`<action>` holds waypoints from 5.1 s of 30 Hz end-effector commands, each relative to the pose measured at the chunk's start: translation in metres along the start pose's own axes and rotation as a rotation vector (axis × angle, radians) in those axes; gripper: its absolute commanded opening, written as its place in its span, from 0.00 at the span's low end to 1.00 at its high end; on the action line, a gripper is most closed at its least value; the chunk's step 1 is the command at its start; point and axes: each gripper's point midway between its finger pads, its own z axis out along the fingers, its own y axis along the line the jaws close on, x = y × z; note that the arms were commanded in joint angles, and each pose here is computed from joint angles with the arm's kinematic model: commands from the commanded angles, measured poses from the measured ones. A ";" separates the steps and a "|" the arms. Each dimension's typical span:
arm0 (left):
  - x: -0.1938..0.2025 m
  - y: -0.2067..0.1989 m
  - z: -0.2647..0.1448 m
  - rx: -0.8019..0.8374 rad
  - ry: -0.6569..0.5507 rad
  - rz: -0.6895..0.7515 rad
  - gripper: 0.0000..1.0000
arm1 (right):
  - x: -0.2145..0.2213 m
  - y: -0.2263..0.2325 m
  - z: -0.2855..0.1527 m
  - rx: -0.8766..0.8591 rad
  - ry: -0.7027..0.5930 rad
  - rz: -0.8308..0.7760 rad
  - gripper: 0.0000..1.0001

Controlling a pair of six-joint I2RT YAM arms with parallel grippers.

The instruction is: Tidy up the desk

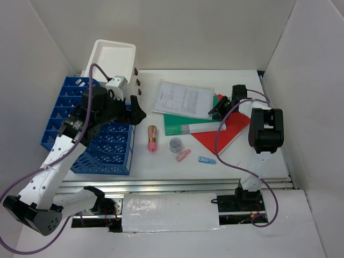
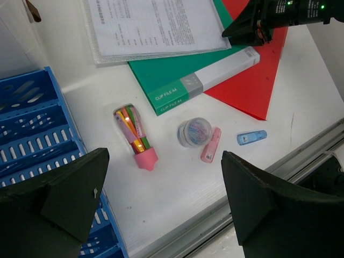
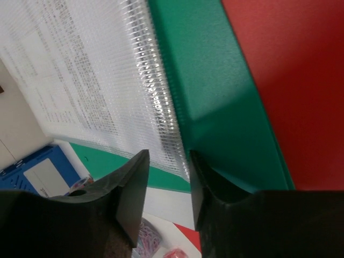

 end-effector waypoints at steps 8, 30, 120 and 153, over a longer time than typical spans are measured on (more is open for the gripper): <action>-0.012 -0.007 -0.007 0.027 -0.053 0.034 1.00 | -0.014 0.014 -0.001 -0.075 0.006 -0.003 0.30; -0.010 0.004 -0.001 -0.034 -0.045 -0.008 0.99 | 0.004 0.053 -0.032 -0.359 0.028 -0.043 0.00; -0.180 -0.138 0.178 0.364 -0.245 -0.420 0.00 | 0.079 0.114 -0.309 -0.469 -0.588 -0.313 1.00; -0.146 -0.208 -0.096 1.236 -0.202 0.191 0.00 | 0.190 0.213 -0.391 -1.474 -0.270 -1.259 0.84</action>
